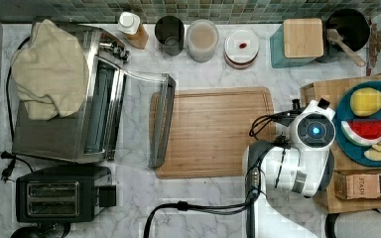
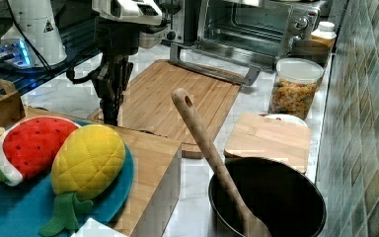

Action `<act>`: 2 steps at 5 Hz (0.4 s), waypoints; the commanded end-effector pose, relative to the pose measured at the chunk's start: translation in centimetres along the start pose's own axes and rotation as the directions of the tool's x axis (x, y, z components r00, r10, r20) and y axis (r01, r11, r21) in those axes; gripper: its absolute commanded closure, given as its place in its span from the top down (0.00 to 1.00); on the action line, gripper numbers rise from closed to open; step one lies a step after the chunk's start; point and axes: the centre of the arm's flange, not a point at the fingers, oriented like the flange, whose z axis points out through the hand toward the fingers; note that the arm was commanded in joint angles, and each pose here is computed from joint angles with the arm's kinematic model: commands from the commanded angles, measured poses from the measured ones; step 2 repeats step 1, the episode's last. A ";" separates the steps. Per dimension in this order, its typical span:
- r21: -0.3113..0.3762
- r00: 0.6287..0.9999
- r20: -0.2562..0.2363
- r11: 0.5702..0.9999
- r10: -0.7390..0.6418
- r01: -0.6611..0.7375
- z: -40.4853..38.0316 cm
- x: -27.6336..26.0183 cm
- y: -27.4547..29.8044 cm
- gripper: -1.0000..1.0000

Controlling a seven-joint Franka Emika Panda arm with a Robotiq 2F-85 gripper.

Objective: Close the drawer.

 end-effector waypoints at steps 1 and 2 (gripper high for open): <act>-0.122 0.968 -0.048 0.961 0.244 -0.249 -3.9 -9.8 16.2 0.00; -0.122 0.968 -0.048 0.961 0.244 -0.249 -3.9 -9.8 16.2 0.00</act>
